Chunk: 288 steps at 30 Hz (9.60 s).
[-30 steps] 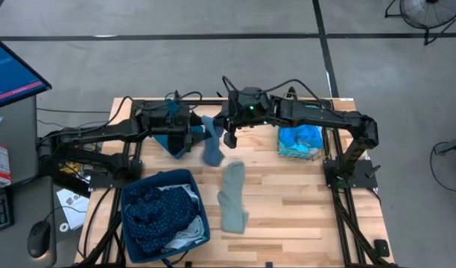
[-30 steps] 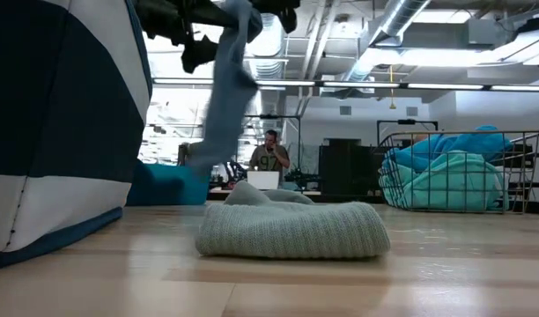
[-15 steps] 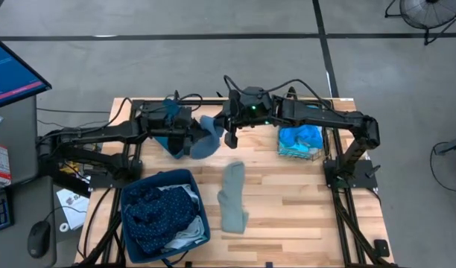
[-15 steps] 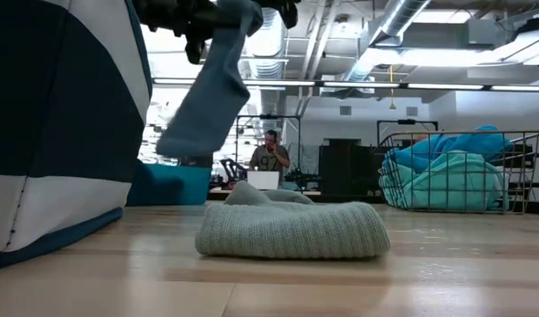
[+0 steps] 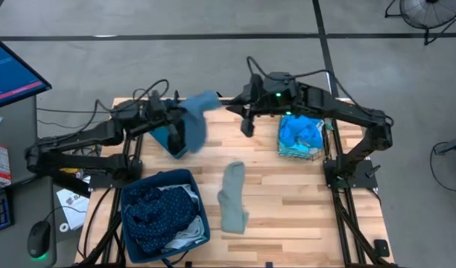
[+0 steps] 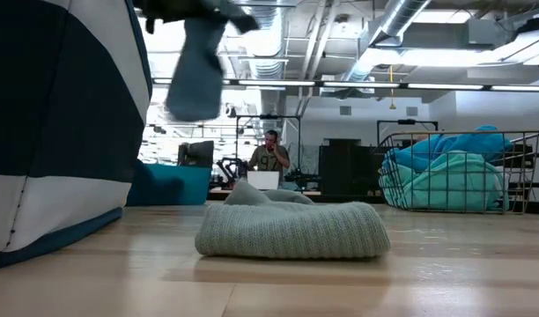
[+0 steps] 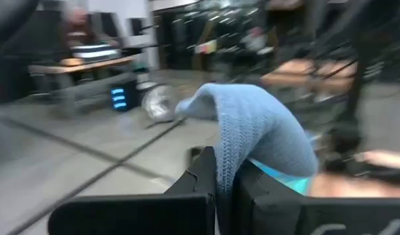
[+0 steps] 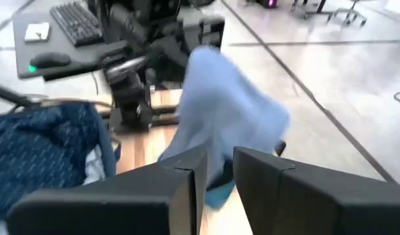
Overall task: Pick & Place Cloths
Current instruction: Put the blue sock into the small blue bin, then put the gray sock into the small blue bin
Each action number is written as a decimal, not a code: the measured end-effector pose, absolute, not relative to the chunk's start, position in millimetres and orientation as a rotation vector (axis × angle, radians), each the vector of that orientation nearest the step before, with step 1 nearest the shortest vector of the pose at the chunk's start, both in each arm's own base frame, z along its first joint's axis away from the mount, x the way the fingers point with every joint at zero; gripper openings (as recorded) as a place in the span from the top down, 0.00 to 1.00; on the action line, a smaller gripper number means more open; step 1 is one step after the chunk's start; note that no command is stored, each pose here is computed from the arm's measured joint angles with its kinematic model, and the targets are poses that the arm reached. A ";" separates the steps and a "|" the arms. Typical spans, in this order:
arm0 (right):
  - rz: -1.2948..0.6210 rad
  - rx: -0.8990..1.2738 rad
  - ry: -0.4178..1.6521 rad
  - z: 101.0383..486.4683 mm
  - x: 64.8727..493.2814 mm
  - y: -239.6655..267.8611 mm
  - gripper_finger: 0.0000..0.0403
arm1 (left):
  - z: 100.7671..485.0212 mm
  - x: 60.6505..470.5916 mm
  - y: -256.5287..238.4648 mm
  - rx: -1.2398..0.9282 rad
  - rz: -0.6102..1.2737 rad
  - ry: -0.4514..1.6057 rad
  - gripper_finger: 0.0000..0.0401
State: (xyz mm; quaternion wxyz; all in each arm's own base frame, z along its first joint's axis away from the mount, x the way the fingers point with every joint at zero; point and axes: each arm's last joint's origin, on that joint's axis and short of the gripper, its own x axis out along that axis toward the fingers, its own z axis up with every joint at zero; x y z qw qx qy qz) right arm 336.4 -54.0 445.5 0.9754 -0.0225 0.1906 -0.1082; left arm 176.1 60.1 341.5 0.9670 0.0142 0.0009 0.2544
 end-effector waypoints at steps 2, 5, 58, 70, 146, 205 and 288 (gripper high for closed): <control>-0.219 -0.041 0.394 450.8 325.8 -52.2 0.82 | 341.0 166.9 59.6 0.071 0.593 0.046 1.00; -0.212 -0.026 0.411 454.4 316.2 -47.9 0.82 | 337.7 156.2 61.2 0.123 0.725 0.126 1.00; 0.135 -0.138 1.271 174.9 421.1 -6.1 0.48 | 213.5 152.8 83.6 -0.384 0.862 0.797 0.68; 0.105 -0.157 1.215 164.8 432.2 -3.4 0.17 | 213.6 150.6 85.3 -0.324 0.937 0.806 0.26; -0.222 0.070 0.499 377.9 349.2 -69.9 1.00 | 234.2 276.0 78.8 -0.245 0.074 0.068 0.25; -0.183 0.046 0.558 467.9 302.6 -58.0 0.68 | 281.1 140.2 114.0 -0.088 0.759 0.395 1.00; -0.119 0.005 0.263 541.9 126.7 -4.6 0.69 | 264.0 125.3 112.4 -0.250 1.012 0.758 0.24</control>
